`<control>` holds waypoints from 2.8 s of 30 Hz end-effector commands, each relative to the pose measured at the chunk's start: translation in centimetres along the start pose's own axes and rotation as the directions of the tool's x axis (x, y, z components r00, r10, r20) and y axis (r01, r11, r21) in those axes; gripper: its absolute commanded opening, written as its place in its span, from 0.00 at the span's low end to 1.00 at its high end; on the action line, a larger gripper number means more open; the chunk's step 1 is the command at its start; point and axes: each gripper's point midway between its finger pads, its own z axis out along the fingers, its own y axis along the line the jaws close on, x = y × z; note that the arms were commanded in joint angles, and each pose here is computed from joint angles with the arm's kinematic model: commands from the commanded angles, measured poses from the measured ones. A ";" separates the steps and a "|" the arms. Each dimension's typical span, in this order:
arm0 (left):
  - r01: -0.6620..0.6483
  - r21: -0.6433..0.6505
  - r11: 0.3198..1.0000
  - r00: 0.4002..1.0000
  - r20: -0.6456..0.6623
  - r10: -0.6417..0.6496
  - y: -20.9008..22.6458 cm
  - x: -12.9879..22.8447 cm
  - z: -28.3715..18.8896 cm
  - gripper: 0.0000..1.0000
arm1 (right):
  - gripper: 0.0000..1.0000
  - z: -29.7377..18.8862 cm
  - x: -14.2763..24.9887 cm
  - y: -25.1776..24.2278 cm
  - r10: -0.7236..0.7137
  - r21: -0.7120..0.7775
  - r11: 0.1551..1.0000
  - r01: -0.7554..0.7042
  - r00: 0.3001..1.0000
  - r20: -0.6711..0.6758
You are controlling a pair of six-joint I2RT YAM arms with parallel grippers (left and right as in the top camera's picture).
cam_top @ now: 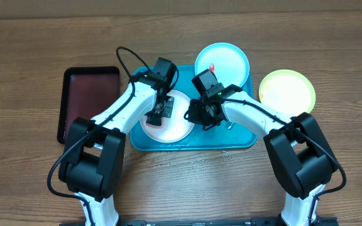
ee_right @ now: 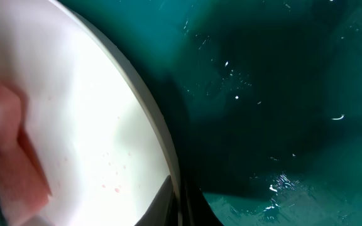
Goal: Clean dirty plates on tray and stack at the side
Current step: 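Scrub the white plate with the sponge while the right gripper holds its rim, then continue scrubbing the white plate's inner rim with the left gripper's sponge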
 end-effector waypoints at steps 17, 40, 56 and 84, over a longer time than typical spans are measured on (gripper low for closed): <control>0.055 -0.085 0.995 0.988 0.146 -0.043 1.4 -3.3 -0.1 0.04 | 0.04 0.6 0.3 0.1 -0.011 0.000 1.000 0.011 1.000 -0.015; -0.029 0.059 0.998 0.996 0.084 0.024 -1.2 -2.1 0.0 0.04 | 0.04 0.6 0.3 0.1 -0.011 0.000 1.000 0.011 1.000 -0.016; -0.035 0.122 0.992 0.994 -0.099 0.047 -2.0 2.3 -0.1 0.04 | 0.04 0.6 0.7 0.5 -0.015 -0.024 1.000 0.014 0.999 -0.036; -0.046 0.022 0.999 0.993 -0.106 0.048 -0.1 3.1 0.9 0.04 | 0.04 0.6 1.3 0.9 -0.038 -0.049 0.998 0.035 0.997 -0.068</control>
